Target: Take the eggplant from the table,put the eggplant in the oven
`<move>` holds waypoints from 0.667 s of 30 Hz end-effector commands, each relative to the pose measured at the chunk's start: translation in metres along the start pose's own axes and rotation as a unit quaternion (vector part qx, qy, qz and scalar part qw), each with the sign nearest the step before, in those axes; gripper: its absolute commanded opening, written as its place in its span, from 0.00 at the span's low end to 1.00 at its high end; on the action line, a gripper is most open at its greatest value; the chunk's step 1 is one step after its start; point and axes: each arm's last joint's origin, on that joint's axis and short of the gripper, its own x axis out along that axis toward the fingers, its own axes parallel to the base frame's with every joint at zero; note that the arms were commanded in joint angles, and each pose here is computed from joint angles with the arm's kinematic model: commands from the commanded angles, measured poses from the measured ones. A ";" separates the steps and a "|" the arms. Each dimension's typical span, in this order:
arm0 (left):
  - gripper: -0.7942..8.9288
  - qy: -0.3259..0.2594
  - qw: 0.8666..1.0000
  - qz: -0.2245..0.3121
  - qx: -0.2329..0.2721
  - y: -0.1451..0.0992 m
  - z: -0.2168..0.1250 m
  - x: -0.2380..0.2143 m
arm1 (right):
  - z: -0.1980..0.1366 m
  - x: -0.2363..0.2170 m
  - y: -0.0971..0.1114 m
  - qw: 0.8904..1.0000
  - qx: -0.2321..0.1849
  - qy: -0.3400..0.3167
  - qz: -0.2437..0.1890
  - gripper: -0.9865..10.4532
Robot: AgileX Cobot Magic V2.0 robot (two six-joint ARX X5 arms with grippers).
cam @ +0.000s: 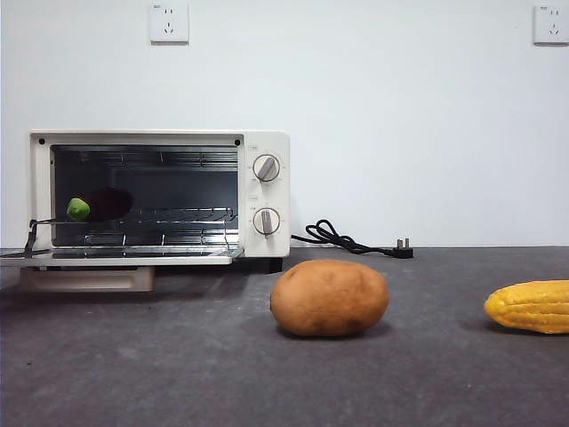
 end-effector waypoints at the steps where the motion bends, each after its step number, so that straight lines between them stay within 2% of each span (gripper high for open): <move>1: 0.07 -0.010 1.000 -0.011 -0.028 0.024 0.002 0.010 | -0.011 -0.004 0.001 1.000 -0.003 0.008 -0.022 0.08; 3: 0.08 -0.014 0.998 -0.028 -0.058 0.046 0.003 0.020 | -0.017 -0.010 0.002 0.999 -0.004 0.001 -0.033 0.08; 6: 0.08 -0.009 0.995 -0.018 -0.098 0.079 0.000 0.034 | -0.024 -0.018 0.005 0.999 -0.007 -0.013 -0.036 0.08; 12: 0.08 0.047 0.988 -0.009 -0.145 0.129 -0.020 0.067 | -0.032 -0.028 0.008 0.998 -0.010 -0.031 -0.045 0.08; 20: 0.08 0.115 0.978 -0.024 -0.175 0.169 -0.059 0.112 | -0.034 -0.030 0.007 0.997 -0.009 -0.032 -0.068 0.08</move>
